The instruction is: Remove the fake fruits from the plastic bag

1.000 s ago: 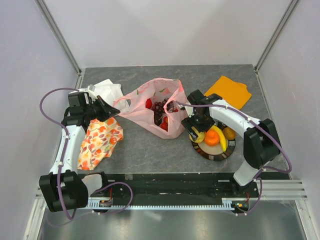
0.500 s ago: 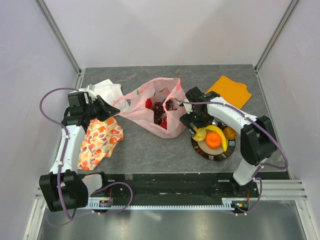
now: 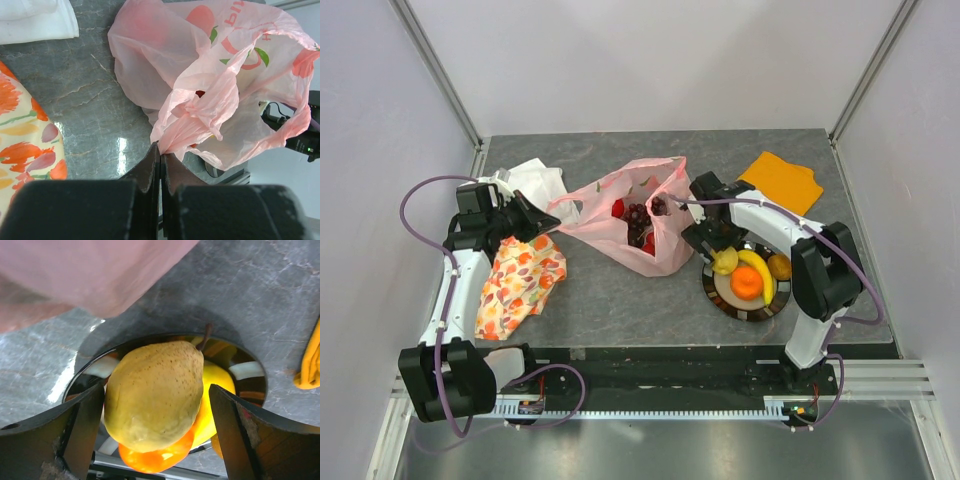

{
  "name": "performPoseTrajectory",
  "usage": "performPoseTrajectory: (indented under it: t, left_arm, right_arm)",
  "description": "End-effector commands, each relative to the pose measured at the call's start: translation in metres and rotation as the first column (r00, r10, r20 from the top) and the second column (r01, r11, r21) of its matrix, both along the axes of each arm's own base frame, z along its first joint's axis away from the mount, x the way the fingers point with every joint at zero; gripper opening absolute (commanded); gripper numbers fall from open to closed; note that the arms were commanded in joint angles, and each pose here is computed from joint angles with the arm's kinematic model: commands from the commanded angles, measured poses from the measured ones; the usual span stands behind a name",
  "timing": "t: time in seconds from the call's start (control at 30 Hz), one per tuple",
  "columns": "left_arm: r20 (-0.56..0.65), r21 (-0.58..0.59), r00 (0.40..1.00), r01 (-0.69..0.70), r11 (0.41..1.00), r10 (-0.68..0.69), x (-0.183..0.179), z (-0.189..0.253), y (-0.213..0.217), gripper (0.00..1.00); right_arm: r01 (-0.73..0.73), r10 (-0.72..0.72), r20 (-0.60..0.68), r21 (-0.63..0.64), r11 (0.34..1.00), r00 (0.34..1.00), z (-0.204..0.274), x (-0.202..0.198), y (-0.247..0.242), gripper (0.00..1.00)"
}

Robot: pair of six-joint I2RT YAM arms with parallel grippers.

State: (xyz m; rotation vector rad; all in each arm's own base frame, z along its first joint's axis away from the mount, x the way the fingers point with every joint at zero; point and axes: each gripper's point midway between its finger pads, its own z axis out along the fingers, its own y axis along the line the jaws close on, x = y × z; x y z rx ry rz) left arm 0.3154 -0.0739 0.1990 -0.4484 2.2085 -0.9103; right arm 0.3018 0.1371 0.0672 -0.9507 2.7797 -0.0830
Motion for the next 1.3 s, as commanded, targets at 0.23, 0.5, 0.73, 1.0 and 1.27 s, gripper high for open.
performPoseTrajectory:
  t: [0.23, 0.5, 0.73, 1.0, 1.27]
  left_arm:
    - [0.043, -0.039, 0.999, 0.018, 0.999, -0.016, 0.005, 0.014, -0.004, 0.02]
    - [0.062, -0.066, 0.996, 0.068, 0.995, -0.064, 0.005, 0.023, -0.011, 0.02]
    - [0.084, -0.085, 0.988, 0.140, 0.987, -0.133, -0.004, 0.026, -0.022, 0.02]
    - [0.119, 0.006, 0.976, 0.182, 0.983, -0.181, -0.005, 0.018, -0.018, 0.02]
    - [0.113, 0.062, 0.976, 0.181, 0.982, -0.187, -0.002, 0.016, -0.011, 0.02]
  right_arm:
    - [-0.068, 0.060, 0.111, 0.065, 0.996, 0.992, 0.074, 0.019, 0.000, 0.98]
    - [-0.378, 0.287, 0.261, 0.435, 0.817, 0.922, 0.198, 0.011, 0.059, 0.98]
    - [-0.549, 0.344, 0.436, 0.551, 0.629, 0.831, 0.241, 0.033, 0.136, 0.82]
    - [-0.597, 0.468, 0.383, 0.621, 0.507, 0.796, 0.176, 0.043, 0.188, 0.77]
    - [-0.509, 0.408, 0.309, 0.425, 0.749, 0.859, 0.116, 0.075, 0.155, 0.85]
